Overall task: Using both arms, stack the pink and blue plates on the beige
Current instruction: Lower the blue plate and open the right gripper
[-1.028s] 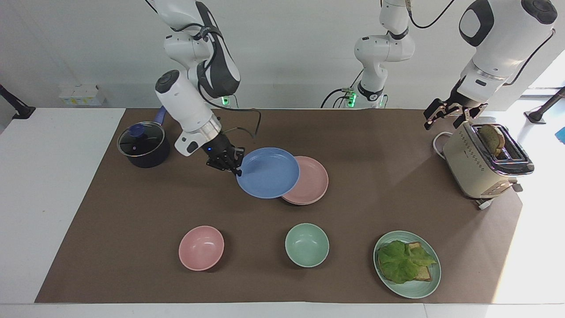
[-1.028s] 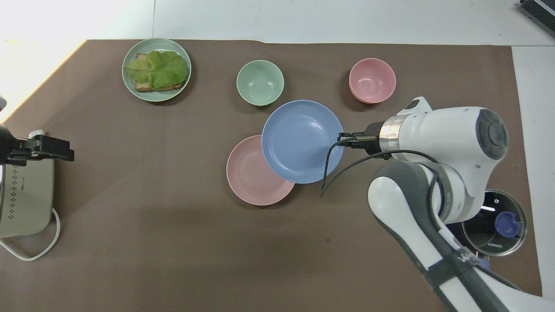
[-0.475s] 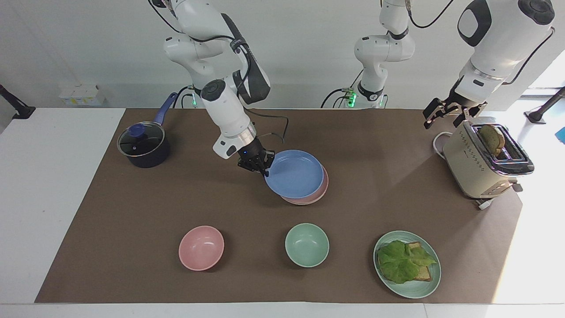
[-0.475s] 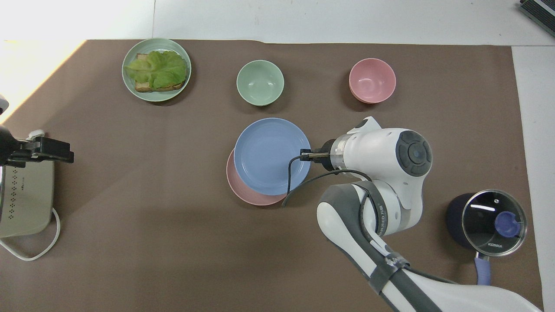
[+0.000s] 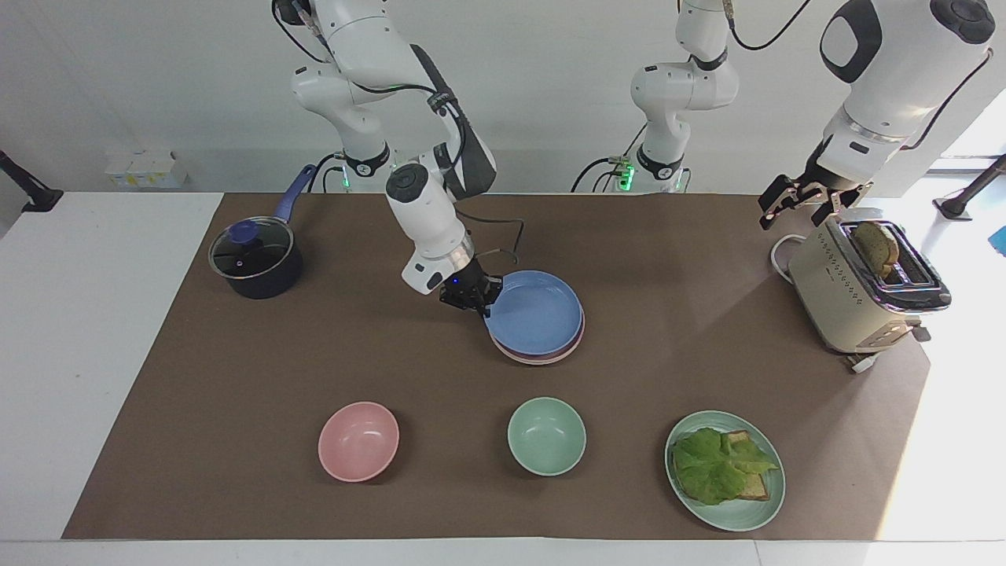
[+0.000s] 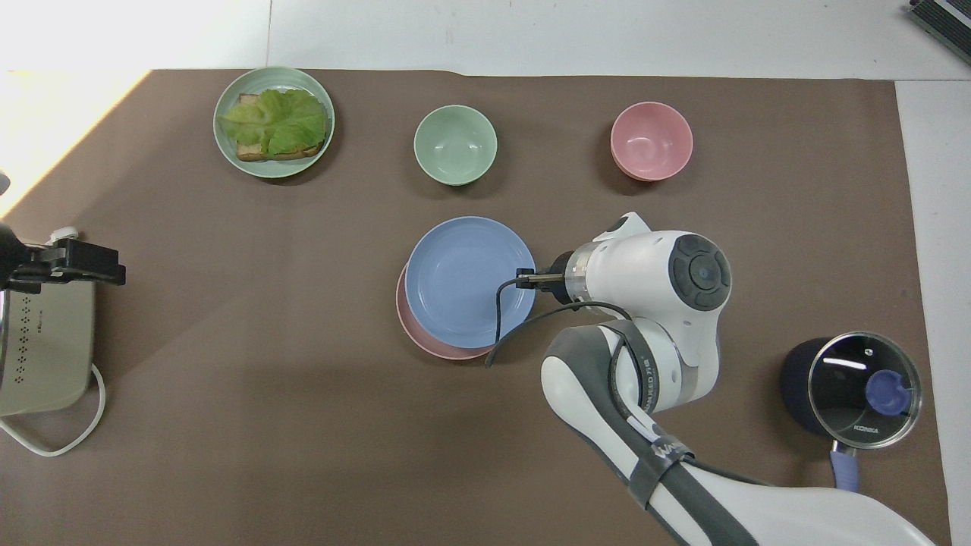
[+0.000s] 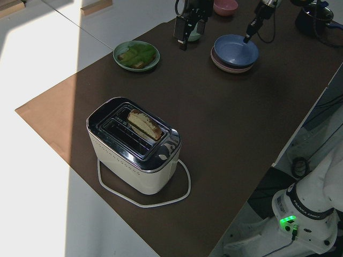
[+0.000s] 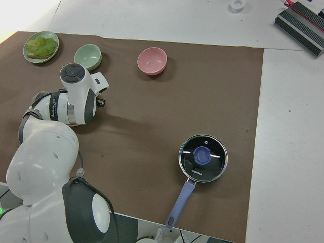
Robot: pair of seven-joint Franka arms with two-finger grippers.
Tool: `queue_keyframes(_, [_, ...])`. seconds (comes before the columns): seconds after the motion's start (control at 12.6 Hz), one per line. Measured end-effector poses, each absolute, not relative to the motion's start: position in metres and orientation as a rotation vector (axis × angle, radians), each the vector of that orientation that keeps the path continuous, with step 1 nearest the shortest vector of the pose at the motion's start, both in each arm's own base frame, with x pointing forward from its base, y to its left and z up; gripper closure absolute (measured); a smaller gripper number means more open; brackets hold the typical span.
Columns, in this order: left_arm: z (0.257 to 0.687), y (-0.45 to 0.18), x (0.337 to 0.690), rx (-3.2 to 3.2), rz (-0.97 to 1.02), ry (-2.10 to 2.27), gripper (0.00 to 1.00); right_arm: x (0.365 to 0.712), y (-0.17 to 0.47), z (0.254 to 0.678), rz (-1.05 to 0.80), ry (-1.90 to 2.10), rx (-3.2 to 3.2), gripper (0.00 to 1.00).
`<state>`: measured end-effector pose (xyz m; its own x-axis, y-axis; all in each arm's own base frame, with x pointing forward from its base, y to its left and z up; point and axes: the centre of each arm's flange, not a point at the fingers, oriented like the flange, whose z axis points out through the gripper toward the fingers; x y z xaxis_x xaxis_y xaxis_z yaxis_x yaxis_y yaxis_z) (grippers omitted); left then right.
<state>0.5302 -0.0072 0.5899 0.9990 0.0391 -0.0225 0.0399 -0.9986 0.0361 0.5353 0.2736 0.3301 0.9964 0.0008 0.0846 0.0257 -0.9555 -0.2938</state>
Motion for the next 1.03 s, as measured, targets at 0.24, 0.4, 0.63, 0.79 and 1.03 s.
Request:
queue_keyframes(0.24, [0.59,-0.007,0.53,3.104,-0.034,0.061,0.0,0.535,0.273,0.33,-0.133,-0.059,-2.863,0.79])
queue_keyframes(0.4, [0.59,-0.007,0.53,3.104,-0.034,0.061,0.0,0.535,0.274,0.33,-0.137,-0.065,-2.867,0.56])
queue_keyframes(0.63, [0.59,-0.007,0.53,3.104,-0.034,0.061,0.0,0.539,0.276,0.337,-0.16,-0.049,-2.862,0.24])
queue_keyframes(0.79, [0.59,-0.007,0.53,3.104,-0.034,0.061,0.0,0.546,0.276,0.35,-0.201,-0.049,-2.857,0.04])
queue_keyframes(1.03, [0.59,-0.007,0.53,3.104,-0.034,0.061,0.0,0.56,0.253,0.391,-0.304,0.001,-2.84,0.0])
